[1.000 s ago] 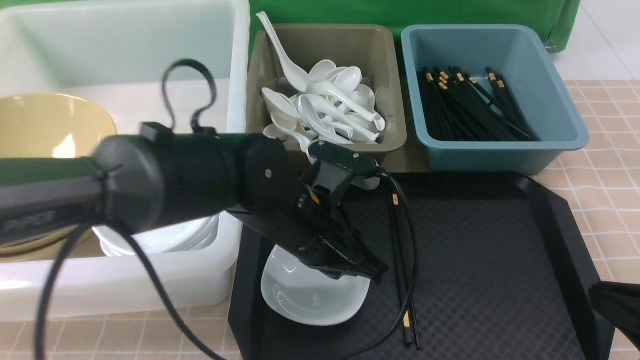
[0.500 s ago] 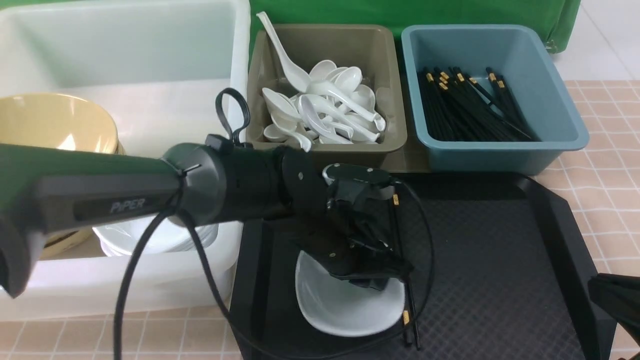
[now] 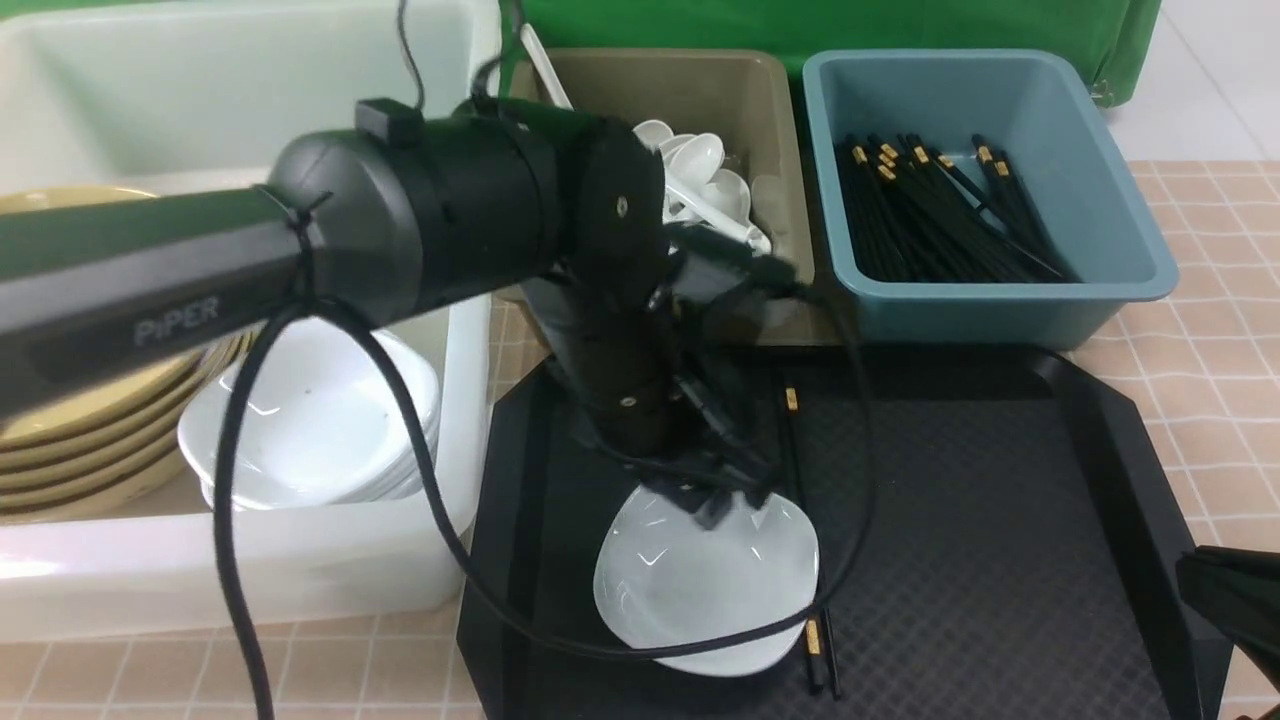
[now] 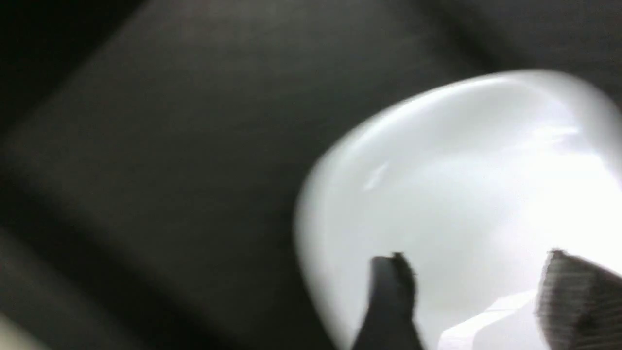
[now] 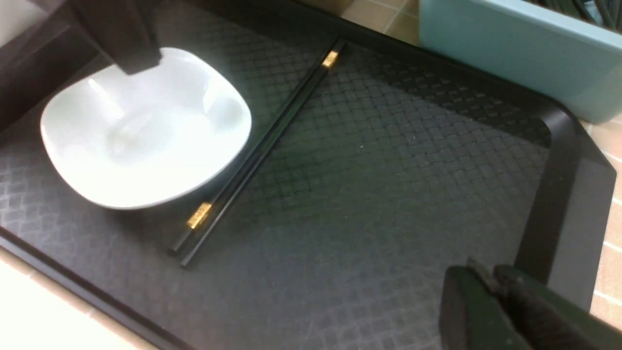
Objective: On brown table put chopsticks spoon bowls plates into blue grey white boxes.
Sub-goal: 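Grasp the small white bowl on the black tray by its rim with the left gripper, then place the white bowl into the white bin with the other dishes with the left gripper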
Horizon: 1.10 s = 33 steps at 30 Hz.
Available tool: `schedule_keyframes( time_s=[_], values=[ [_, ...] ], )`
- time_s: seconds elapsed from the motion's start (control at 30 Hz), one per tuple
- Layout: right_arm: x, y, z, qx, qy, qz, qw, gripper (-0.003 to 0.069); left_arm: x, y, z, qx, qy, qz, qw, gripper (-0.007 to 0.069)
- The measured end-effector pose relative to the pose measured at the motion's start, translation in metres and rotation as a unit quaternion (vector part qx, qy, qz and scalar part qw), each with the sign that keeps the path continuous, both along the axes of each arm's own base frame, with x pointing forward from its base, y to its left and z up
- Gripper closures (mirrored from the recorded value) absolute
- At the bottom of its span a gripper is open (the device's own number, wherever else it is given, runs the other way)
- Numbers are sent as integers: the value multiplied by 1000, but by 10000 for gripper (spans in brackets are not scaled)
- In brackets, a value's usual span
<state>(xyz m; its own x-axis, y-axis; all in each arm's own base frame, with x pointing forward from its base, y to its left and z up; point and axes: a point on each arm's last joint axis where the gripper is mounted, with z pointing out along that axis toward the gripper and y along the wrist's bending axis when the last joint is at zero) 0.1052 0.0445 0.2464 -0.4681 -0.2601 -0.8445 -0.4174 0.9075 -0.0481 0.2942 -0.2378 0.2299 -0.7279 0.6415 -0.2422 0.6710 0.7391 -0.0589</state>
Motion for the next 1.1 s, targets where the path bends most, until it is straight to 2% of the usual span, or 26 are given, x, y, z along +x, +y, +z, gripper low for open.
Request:
schedule_keyframes(
  time_s=[0.13, 0.27, 0.33, 0.37, 0.4, 0.47, 0.53, 0.6, 0.7, 0.77, 0.83, 0.9, 0.97, 1.1],
  values=[
    [0, 0, 0, 0, 0, 0, 1000, 560, 8, 6, -27, 63, 8, 37, 997, 160],
    [0, 0, 0, 0, 0, 0, 1000, 560, 11, 4, -48, 80, 30, 47, 995, 170],
    [0, 0, 0, 0, 0, 0, 1000, 560, 11, 2, -54, 78, 38, 48, 995, 214],
    [0, 0, 0, 0, 0, 0, 1000, 560, 11, 2, -54, 75, 39, 45, 995, 265],
    [0, 0, 0, 0, 0, 0, 1000, 560, 11, 1, -54, 73, 39, 46, 995, 274],
    [0, 0, 0, 0, 0, 0, 1000, 560, 11, 0, -54, 68, 36, 40, 996, 421],
    [0, 0, 0, 0, 0, 0, 1000, 560, 12, -2, -50, 54, 30, 43, 997, 484],
    [0, 0, 0, 0, 0, 0, 1000, 560, 9, -1, -36, 43, 22, 41, 998, 545],
    [0, 0, 0, 1, -2, 0, 1000, 560, 4, 3, -10, 26, -3, 39, 999, 596],
    [0, 0, 0, 1, -2, 0, 1000, 560, 0, 7, 8, 12, -25, 38, 999, 612],
    [0, 0, 0, 1, -2, 0, 1000, 560, -10, 17, 48, -22, -78, 38, 996, 617],
    [0, 0, 1, 1, -3, 0, 1000, 560, -15, 25, 73, -47, -111, 44, 992, 617],
    [0, 0, 1, 1, -4, 0, 1000, 559, -25, 42, 105, -79, -151, 59, 984, 617],
    [0, 0, 1, 2, -4, 0, 1000, 559, -38, 96, 153, -106, -202, 133, 965, 617]
  ],
)
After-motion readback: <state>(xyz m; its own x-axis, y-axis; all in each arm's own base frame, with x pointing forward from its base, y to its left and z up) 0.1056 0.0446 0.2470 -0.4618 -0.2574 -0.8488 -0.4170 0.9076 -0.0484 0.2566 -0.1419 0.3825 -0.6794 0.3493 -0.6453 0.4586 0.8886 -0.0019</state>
